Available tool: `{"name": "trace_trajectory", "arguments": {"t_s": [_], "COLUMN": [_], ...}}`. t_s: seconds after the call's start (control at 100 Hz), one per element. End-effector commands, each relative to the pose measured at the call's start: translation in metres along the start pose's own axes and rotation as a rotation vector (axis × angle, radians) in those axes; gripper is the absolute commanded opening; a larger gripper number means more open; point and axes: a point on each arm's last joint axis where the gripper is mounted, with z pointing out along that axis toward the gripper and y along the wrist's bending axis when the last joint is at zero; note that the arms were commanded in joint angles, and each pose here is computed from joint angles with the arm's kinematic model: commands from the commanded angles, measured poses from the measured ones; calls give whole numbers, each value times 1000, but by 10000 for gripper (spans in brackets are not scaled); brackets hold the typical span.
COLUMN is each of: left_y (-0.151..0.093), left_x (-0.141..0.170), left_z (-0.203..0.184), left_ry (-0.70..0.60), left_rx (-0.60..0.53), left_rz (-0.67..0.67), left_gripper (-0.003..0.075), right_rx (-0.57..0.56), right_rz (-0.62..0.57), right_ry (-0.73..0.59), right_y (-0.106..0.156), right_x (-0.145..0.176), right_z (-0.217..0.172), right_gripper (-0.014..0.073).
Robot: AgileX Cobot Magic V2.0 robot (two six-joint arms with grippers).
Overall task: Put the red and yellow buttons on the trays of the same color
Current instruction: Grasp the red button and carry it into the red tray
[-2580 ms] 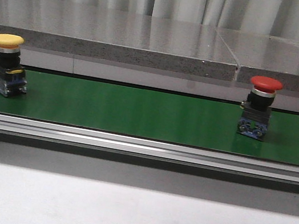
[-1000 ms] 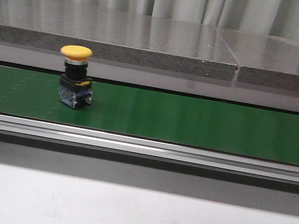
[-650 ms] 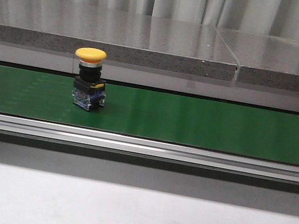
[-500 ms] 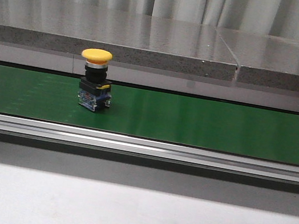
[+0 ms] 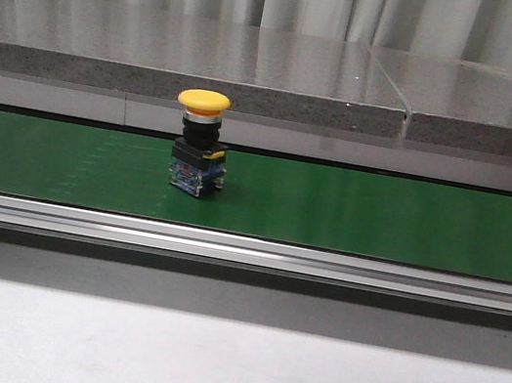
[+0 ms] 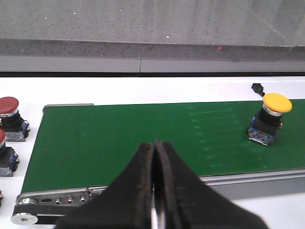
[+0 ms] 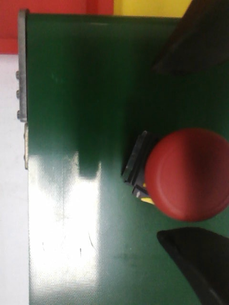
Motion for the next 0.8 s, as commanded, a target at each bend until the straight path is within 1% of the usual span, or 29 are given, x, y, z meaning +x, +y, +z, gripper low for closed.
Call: {"name": "trace_trajectory", "arguments": {"t_s": [0.0,0.06,0.16,0.21,0.24,0.36,0.48,0.63,0.7,0.79], "left_y": [-1,-1,-1,-1,-1,-1,-1,-1,-1,-1], "left_x": [-14,-14,-14,-14,-14,-14,-14,-14,-14,-14], "left_z": [-3,-3,-3,-3,-3,-3,-3,-3,-3,-3], "left_ry": [-85,-85,-85,-85,-85,-85,-85,-85,-85,-85], "left_rx": [5,5,5,5,5,5,5,5,5,5], "left_rz": [-9,-9,-9,-9,-9,-9,-9,-9,-9,-9], "left_gripper": [-19,-19,-19,-19,-19,-19,-19,-19,-19,-19], "right_rx": [9,9,9,9,9,17,41,96,117,141], "right_rz": [-38,-38,-39,-39,-39,-27,12,101,145,190], "right_ry": [-95,-91,-94,-99,-103,-146,-195,-243,-248,-243], "right_y": [-2,-2,-2,-2,-2,-7,-22,-60,-79,-102], "right_x": [-12,-12,-12,-14,-15,-27,-41,-60,-67,-75], "right_z": [-14,-12,-13,-15,-16,-29,-48,-62,-60,-48], "right_gripper": [575,487,277,201,175,165,165,165,165,165]}}
